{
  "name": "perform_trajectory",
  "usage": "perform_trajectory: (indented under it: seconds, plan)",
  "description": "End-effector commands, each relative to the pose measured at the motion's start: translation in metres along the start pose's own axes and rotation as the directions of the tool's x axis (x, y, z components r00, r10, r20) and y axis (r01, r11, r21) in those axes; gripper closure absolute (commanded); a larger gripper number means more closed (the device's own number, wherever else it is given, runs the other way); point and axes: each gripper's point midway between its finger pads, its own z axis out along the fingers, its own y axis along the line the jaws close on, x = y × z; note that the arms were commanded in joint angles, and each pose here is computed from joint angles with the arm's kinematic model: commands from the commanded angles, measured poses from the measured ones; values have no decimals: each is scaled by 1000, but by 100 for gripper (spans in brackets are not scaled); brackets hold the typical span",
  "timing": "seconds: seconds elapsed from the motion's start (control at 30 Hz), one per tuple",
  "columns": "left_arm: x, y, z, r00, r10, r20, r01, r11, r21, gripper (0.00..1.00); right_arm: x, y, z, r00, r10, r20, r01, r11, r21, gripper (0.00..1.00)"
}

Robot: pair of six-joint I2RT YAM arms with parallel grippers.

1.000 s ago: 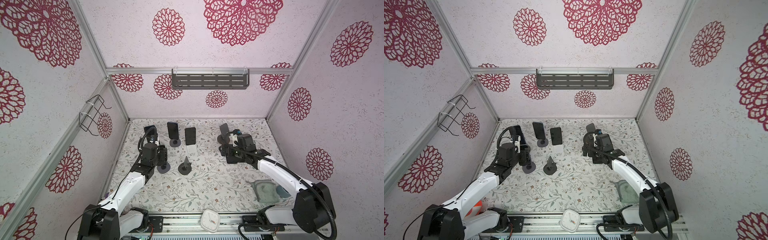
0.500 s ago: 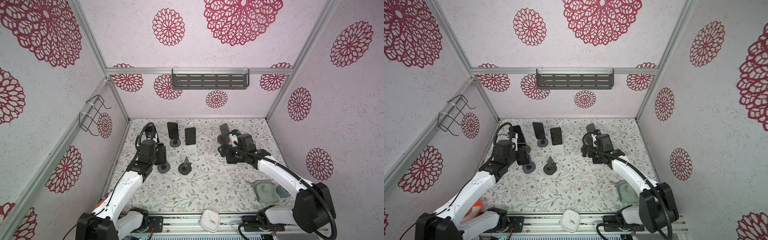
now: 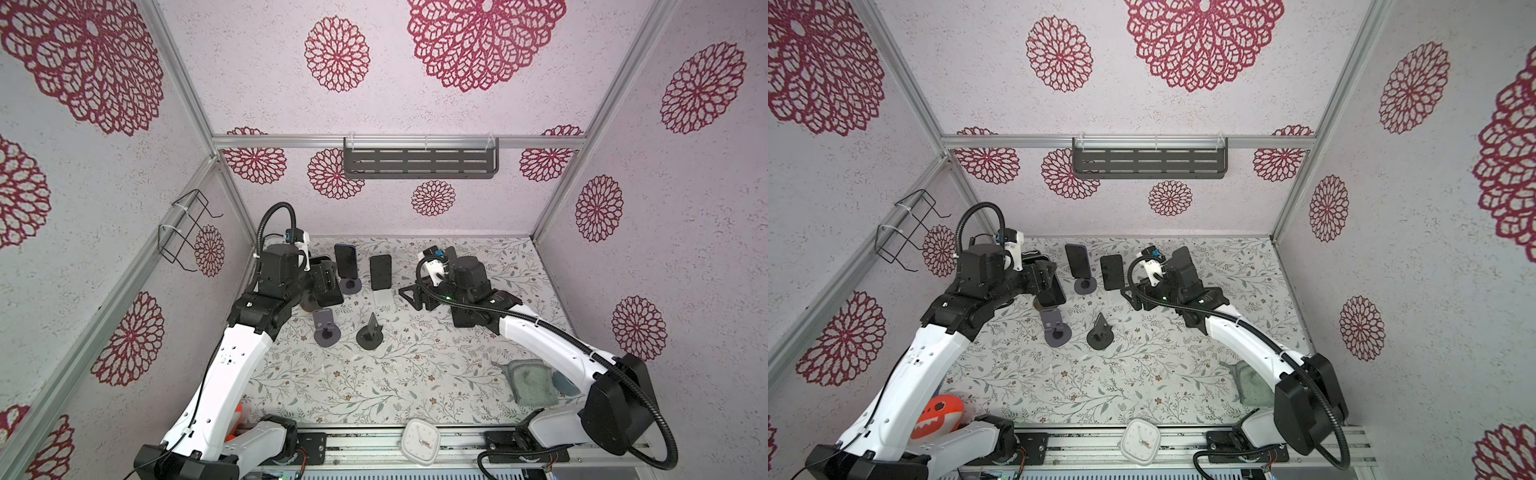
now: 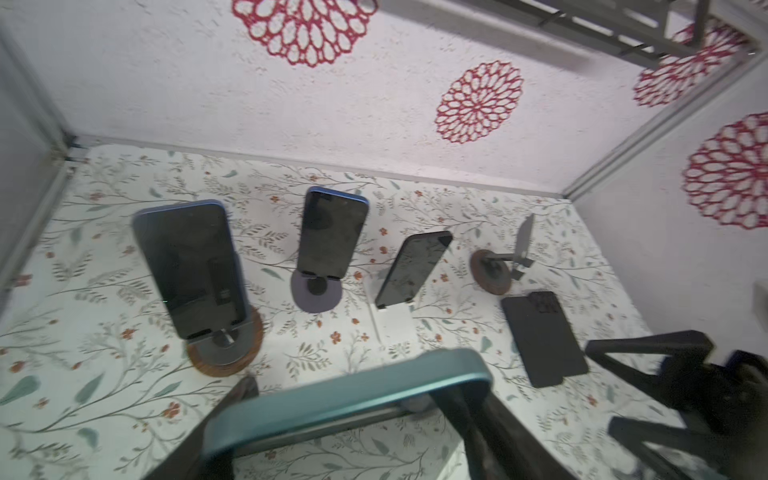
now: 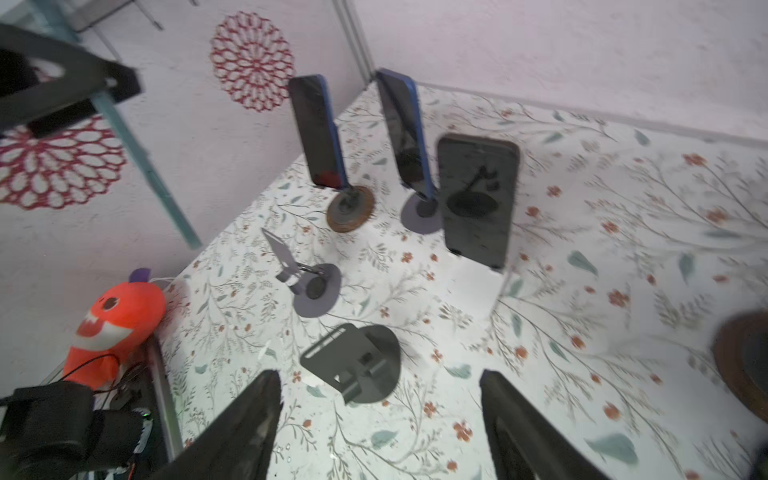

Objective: Remove the phone from the phone stand
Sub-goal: 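Lift the teal-edged phone with the left gripper while the right gripper approaches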

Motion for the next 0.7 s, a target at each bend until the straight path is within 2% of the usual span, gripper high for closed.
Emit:
perform_trajectory:
  seconds: [0.0, 0.1, 0.23, 0.33, 0.43, 0.5, 0.67]
  plan:
    - [8, -27, 7, 995, -64, -81, 75, 987, 144, 42, -34, 42, 8, 994, -47, 102, 61, 988, -142, 31]
    - [7, -40, 12, 993, -80, -89, 97, 974, 206, 43, -37, 61, 23, 993, -49, 110, 70, 979, -192, 35]
    - [9, -50, 19, 992, -79, -99, 100, 968, 231, 44, -36, 81, 42, 994, -44, 101, 68, 967, -247, 34]
    - [12, -54, 21, 991, -81, -106, 105, 965, 242, 43, -33, 86, 53, 995, -26, 94, 50, 963, -265, 33]
    - [11, -58, 21, 991, -85, -100, 109, 959, 262, 43, -29, 87, 61, 997, -9, 80, 31, 958, -286, 37]
    - [11, -57, 21, 992, -85, -94, 106, 959, 262, 44, -28, 90, 64, 997, 4, 71, 18, 951, -308, 45]
    - [12, -58, 24, 993, -85, -88, 106, 957, 272, 43, -30, 94, 64, 996, 36, 78, -7, 943, -334, 80]
